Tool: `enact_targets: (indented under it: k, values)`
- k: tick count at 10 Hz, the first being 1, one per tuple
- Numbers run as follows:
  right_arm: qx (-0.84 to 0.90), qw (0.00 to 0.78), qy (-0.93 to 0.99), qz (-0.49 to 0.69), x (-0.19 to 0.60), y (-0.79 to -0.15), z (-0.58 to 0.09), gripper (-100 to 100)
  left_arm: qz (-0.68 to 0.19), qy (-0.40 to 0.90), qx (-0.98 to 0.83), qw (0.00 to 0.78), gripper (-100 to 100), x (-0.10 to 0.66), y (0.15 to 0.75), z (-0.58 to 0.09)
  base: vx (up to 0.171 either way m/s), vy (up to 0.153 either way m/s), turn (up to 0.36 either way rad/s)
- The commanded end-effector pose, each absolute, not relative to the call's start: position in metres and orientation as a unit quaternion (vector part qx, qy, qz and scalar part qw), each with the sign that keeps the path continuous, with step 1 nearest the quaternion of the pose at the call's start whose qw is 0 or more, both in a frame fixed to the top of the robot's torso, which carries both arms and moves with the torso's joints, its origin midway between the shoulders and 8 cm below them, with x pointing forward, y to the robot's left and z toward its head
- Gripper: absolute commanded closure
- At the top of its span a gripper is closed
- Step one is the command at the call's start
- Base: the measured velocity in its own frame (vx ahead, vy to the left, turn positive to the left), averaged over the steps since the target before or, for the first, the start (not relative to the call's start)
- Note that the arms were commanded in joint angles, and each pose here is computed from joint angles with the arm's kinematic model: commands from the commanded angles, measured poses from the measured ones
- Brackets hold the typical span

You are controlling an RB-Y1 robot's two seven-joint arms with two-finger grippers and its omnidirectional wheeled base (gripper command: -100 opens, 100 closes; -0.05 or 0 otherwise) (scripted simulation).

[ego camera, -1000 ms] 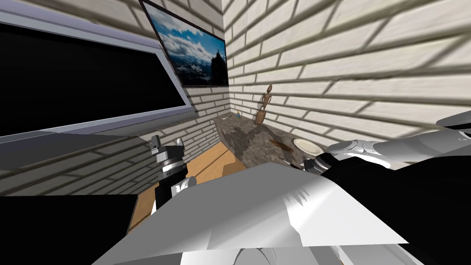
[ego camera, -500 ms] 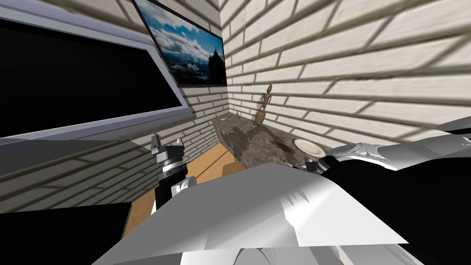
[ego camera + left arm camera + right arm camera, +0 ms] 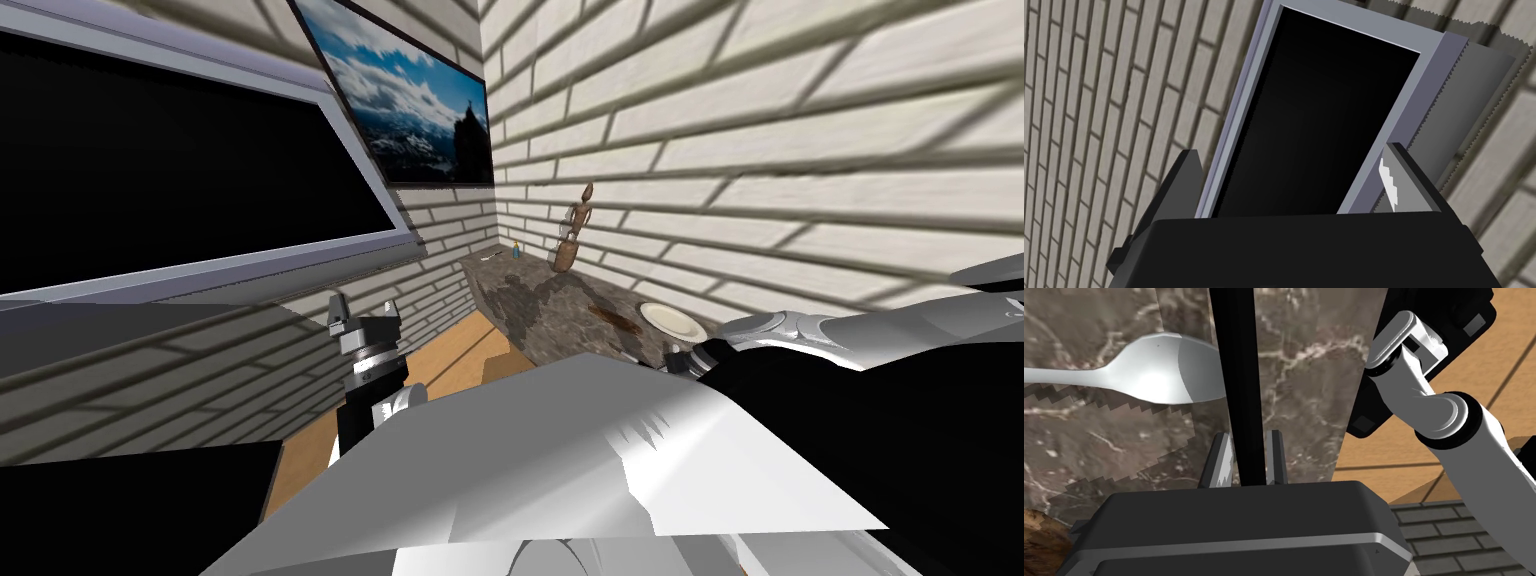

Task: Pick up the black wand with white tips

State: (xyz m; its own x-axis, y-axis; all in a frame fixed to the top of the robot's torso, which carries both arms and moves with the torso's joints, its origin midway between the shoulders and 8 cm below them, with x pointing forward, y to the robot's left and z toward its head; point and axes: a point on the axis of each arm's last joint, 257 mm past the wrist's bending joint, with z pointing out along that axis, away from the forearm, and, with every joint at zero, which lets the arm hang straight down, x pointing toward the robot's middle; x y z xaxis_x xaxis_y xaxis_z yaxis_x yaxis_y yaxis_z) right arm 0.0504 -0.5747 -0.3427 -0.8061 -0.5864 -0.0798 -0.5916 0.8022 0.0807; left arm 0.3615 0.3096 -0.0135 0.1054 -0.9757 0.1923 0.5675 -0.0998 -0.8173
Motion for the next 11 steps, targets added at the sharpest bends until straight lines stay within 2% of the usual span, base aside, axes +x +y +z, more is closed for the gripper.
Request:
enact_targets:
  k: [1,2,3,11]
  values:
    - [-0.31,0.025,0.949,0.051,0.05,-0.575,-0.343,100,-0.62,0.251,-0.407,0.622,0,0.361,0.31,-0.014,0.0,0.0,0.0]
    - [-0.31,0.025,0.949,0.051,0.05,-0.575,-0.343,0,-0.62,0.251,-0.407,0.622,0,0.361,0.31,-0.014,0.0,0.0,0.0]
    - [-0.308,0.027,0.95,0.048,0.062,-0.573,-0.338,100,-0.62,0.251,-0.407,0.622,0,0.361,0.31,-0.014,-0.085,-0.036,0.111]
    - [-0.277,0.028,0.959,0.047,0.095,-0.561,-0.322,100,-0.62,0.251,-0.407,0.622,0,0.362,0.31,-0.013,-0.097,-0.028,0.085]
